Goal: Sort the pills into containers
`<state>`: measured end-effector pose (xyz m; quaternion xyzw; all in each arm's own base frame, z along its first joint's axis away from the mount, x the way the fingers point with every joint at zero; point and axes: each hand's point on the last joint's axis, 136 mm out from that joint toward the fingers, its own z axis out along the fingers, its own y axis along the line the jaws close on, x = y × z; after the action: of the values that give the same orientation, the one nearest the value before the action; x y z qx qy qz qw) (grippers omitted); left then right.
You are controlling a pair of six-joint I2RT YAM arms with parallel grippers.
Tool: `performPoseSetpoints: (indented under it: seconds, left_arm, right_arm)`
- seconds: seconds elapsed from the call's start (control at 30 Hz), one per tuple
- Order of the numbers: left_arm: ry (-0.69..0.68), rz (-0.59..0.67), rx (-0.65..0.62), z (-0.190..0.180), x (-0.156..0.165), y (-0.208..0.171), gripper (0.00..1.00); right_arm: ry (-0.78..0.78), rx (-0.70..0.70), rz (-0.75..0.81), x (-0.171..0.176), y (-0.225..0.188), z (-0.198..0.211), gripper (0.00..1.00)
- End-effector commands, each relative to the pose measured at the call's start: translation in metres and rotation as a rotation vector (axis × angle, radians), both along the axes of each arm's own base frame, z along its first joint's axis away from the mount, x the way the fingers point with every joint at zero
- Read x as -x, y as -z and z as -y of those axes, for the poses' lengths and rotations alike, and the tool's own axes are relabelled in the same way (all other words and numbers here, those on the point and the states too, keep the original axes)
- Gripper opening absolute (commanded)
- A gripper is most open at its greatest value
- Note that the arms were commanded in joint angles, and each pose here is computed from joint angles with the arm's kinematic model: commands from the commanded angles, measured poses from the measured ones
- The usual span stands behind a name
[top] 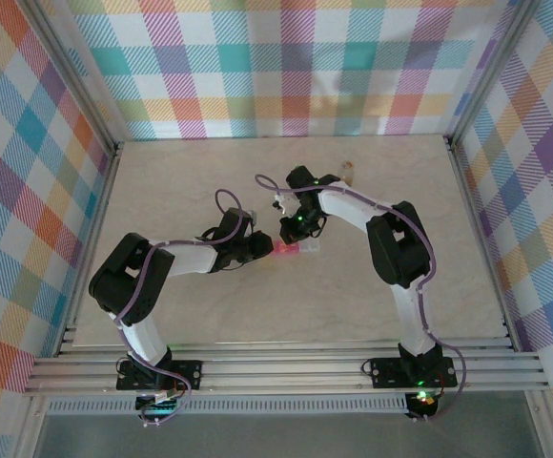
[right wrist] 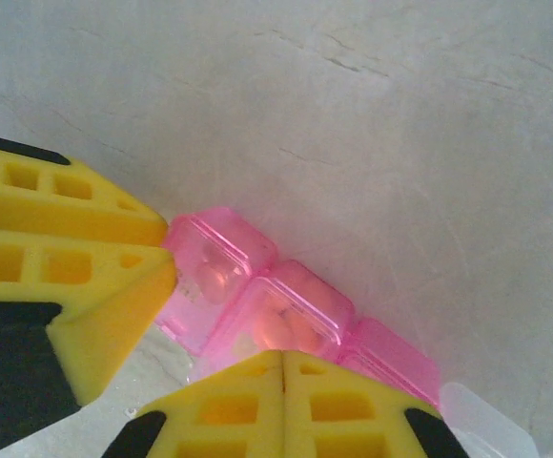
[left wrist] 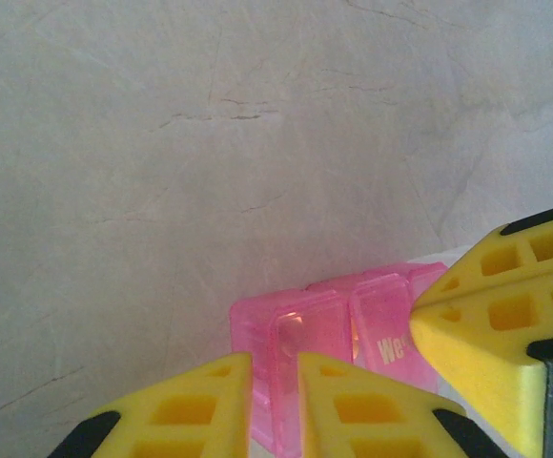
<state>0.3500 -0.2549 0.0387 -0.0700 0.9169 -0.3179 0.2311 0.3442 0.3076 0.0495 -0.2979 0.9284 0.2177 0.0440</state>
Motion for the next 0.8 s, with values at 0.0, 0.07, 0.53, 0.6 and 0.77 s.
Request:
performPoseSetpoints:
  seconds: [0.0,0.07,0.53,0.6,0.77]
  left_arm:
    - [-0.033,-0.097,-0.105,-0.018,0.017,0.035,0.19]
    - [-0.031,-0.097,-0.105,-0.018,0.017,0.035,0.19]
    - [-0.035,-0.097,-0.108,-0.019,0.017,0.037,0.18]
    - [-0.035,-0.1,-0.109,-0.019,0.017,0.04,0.18]
    - [-0.028,-0.104,-0.108,-0.017,0.016,0.042,0.18]
  right_arm:
    - [0.013,-0.001,0.024,0.001,-0.026,-0.004,0.0]
    - [0.003,-0.002,0.017,0.005,-0.027,-0.009,0.0]
    - [0.055,0.106,-0.055,0.02,0.021,0.003,0.0]
    - [0.066,0.149,-0.081,0.024,0.039,0.01,0.0]
    - [0.096,0.142,-0.096,0.029,0.051,0.012,0.0]
